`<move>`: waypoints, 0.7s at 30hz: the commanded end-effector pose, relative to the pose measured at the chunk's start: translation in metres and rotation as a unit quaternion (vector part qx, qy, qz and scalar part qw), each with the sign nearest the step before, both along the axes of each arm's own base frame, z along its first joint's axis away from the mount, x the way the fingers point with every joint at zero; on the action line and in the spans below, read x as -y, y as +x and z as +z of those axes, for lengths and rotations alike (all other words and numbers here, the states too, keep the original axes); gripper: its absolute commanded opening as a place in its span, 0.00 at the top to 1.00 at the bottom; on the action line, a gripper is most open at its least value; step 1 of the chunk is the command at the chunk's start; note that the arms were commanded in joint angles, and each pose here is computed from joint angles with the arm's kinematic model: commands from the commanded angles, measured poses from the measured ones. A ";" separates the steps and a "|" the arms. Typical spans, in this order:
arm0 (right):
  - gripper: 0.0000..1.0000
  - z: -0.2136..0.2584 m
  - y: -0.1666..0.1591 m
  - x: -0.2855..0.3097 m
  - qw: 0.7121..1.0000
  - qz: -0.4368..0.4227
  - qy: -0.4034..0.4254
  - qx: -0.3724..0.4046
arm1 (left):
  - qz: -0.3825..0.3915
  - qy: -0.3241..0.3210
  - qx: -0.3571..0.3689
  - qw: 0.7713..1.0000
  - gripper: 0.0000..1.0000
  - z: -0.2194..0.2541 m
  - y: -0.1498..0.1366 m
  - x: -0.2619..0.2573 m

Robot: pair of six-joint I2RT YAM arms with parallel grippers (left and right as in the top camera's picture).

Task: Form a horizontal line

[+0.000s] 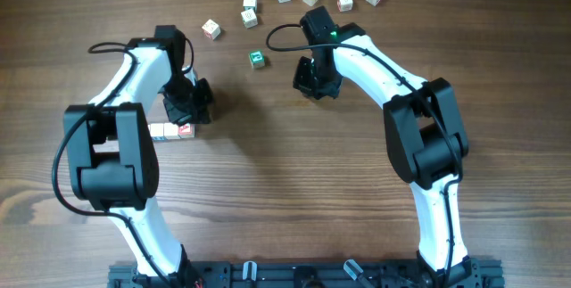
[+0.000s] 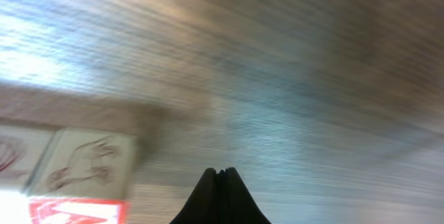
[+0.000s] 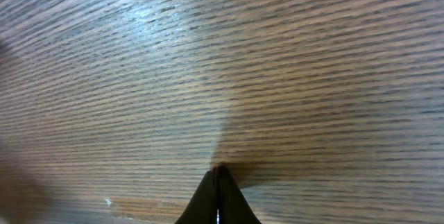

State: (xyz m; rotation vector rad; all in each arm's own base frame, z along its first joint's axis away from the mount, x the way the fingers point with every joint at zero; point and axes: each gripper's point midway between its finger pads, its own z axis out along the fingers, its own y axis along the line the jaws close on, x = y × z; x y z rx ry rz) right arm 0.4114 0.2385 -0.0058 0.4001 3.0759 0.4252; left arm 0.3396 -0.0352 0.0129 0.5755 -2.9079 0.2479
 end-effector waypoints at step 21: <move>0.96 -0.060 -0.031 0.031 0.996 -0.009 -0.068 -0.056 | -0.034 0.100 -0.013 0.994 0.96 -0.006 -0.006 -0.029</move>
